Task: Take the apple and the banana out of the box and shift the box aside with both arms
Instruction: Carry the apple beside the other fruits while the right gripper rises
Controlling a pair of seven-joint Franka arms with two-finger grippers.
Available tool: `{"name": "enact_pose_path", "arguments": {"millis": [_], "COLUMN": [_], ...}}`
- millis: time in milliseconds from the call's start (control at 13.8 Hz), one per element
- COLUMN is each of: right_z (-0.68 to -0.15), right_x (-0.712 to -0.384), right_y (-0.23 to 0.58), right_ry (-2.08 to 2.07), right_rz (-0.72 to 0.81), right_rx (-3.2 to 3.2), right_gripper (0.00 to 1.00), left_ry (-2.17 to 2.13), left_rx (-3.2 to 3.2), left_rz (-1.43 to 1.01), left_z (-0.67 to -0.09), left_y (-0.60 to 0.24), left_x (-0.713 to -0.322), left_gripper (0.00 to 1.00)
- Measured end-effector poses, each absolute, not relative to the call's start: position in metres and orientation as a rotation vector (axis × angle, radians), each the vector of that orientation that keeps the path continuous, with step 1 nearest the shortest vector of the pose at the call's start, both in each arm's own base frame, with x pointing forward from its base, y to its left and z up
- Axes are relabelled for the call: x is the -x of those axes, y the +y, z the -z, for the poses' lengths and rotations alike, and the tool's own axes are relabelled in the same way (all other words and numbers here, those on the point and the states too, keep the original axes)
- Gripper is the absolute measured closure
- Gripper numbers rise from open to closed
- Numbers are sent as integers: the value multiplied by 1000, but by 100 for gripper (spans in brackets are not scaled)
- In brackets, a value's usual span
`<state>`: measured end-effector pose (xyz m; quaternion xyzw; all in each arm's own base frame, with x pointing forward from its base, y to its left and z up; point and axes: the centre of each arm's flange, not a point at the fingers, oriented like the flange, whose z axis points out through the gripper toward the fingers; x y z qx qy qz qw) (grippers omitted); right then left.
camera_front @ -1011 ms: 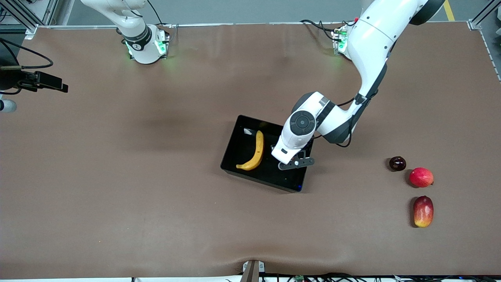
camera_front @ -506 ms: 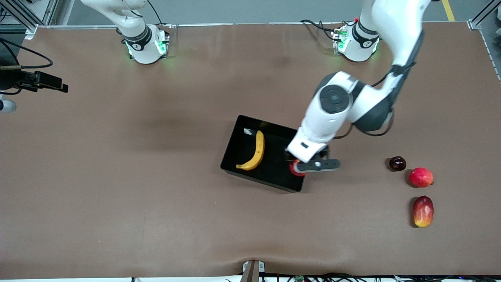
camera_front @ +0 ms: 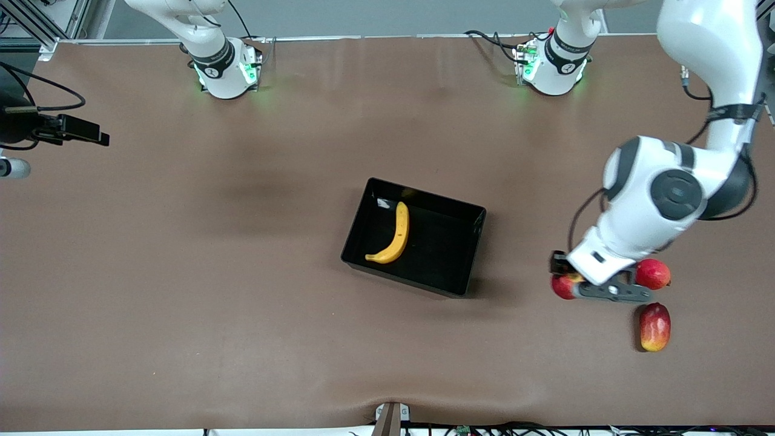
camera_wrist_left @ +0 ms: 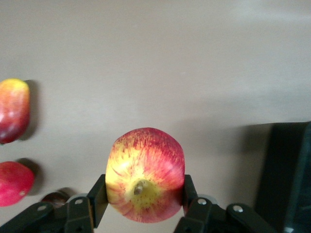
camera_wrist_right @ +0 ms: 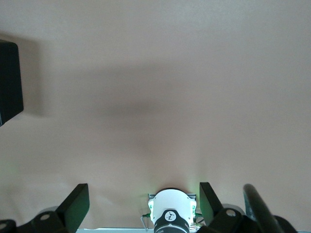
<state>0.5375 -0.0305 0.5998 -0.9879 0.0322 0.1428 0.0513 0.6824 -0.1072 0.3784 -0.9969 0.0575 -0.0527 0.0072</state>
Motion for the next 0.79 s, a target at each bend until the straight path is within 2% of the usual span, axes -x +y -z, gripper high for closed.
{"name": "enact_pose_path", "arguments": {"millis": [506, 795], "right_z": [-598, -561], "right_x": [-548, -568], "right_y": [-24, -26], "right_ry": [77, 84], "right_rz": [-365, -439], "right_rx": [3018, 3007], "right_gripper": [0, 0], "left_ry": [195, 196], "left_rx": [3091, 3081], "left_rz": [190, 185], "left_z": [-283, -242], "left_y": [-16, 2], "left_x": [-706, -717], "left_gripper": [37, 37]}}
